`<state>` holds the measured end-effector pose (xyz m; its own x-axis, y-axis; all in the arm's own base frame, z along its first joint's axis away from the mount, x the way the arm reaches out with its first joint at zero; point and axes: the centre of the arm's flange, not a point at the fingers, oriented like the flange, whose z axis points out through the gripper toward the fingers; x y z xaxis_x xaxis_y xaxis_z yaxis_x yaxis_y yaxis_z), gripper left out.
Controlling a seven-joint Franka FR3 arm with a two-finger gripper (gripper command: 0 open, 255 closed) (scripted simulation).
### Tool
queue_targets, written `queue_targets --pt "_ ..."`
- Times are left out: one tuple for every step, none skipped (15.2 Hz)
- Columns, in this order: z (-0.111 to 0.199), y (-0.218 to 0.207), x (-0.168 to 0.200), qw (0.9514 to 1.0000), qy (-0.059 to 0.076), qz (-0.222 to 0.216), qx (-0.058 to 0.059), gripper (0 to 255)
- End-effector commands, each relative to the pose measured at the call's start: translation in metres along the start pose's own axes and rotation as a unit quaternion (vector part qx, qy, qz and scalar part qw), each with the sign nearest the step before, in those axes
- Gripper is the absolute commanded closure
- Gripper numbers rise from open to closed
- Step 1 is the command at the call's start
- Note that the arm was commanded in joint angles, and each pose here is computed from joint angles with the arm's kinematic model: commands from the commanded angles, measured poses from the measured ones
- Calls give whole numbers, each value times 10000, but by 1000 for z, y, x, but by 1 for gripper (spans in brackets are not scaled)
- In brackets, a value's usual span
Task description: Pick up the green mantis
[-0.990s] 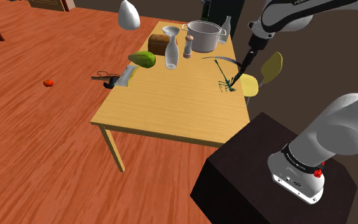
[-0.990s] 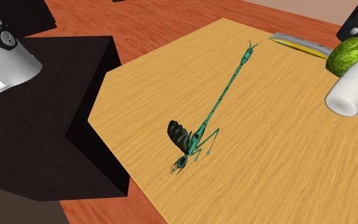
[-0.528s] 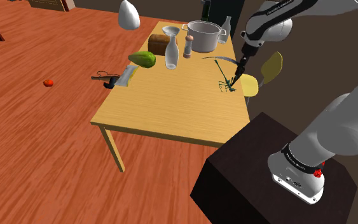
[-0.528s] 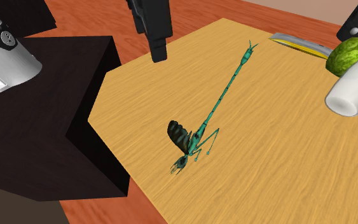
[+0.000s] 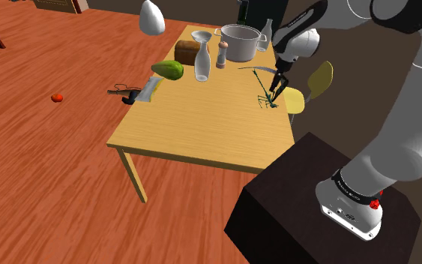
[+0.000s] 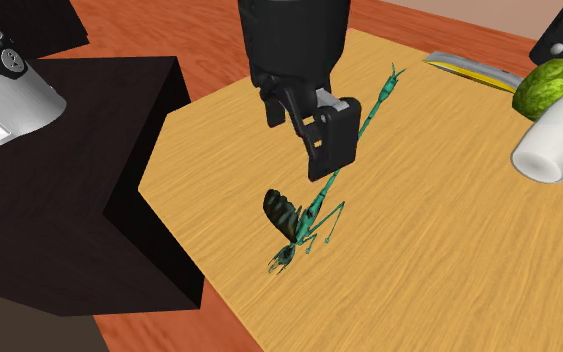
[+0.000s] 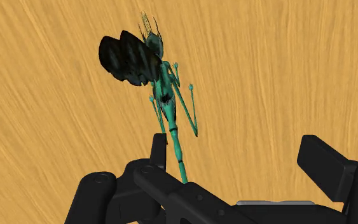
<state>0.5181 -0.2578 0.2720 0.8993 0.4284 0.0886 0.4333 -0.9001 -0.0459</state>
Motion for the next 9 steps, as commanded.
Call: queue_targets --pt "21 18 6 9999 23 -126 25 0" --pt "30 27 10 9998 32 -184 36 0" --pt "39 36 14 9997 40 -243 47 0" --pt "44 40 16 9996 44 -272 52 0" --pt "49 40 15 9996 44 -272 52 0" --pt "54 41 15 9996 44 -272 52 0" --pt "60 41 14 9996 44 -272 52 0" --pt "65 41 14 9996 44 -272 52 0" --pt "70 41 14 9996 44 -272 52 0"
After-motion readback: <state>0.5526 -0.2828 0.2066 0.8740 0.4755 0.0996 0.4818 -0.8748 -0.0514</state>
